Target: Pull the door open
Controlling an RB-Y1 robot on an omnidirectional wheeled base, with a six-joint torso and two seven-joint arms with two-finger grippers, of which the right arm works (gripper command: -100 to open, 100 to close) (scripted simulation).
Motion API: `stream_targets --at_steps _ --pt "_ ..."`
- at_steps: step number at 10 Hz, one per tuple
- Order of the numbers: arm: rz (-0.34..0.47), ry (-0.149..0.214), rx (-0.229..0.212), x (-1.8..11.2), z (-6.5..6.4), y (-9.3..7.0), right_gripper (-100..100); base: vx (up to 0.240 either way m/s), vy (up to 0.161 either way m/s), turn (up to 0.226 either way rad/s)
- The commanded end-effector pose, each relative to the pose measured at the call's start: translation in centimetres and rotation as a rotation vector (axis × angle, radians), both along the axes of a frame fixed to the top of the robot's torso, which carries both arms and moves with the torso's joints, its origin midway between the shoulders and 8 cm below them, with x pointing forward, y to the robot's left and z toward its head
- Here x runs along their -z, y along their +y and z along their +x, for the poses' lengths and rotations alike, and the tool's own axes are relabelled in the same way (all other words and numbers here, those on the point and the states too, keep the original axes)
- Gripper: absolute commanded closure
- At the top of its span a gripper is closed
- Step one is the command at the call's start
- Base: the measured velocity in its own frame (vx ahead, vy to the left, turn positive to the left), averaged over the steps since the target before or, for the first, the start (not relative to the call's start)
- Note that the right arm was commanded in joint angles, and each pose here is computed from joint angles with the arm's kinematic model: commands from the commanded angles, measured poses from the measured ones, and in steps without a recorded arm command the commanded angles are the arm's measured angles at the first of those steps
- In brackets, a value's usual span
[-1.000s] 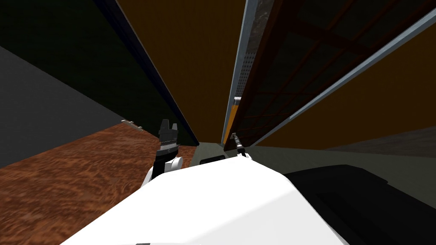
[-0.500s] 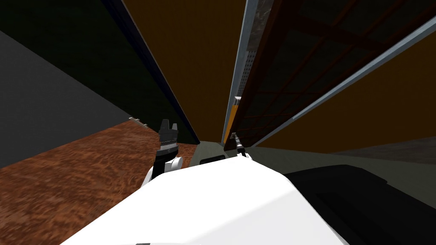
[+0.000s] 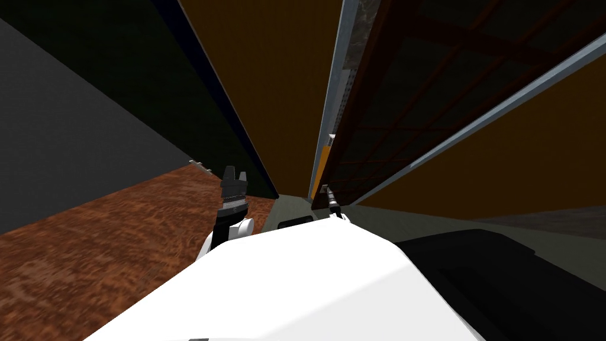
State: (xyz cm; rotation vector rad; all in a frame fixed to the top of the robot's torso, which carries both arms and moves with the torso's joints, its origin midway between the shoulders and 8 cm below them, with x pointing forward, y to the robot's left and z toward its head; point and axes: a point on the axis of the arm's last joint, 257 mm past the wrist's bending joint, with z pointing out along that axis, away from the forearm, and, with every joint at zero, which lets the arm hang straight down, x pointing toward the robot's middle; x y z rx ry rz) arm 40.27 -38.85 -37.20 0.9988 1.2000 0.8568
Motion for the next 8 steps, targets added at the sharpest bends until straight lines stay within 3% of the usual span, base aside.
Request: stream_targets --at_steps 1,2,6,8 --pt "0.026 -0.017 -0.027 -0.02 0.81 1.62 100 -0.02 -0.008 -0.012" --pt "0.026 -0.017 -0.027 -0.02 0.81 1.62 100 -0.002 0.006 -0.001" --pt "0.18 -0.044 -0.02 -0.04 0.92 1.28 100 -0.052 -0.033 0.094" --pt "0.184 -0.045 -0.02 -0.04 0.92 1.28 100 -0.04 -0.014 0.025"
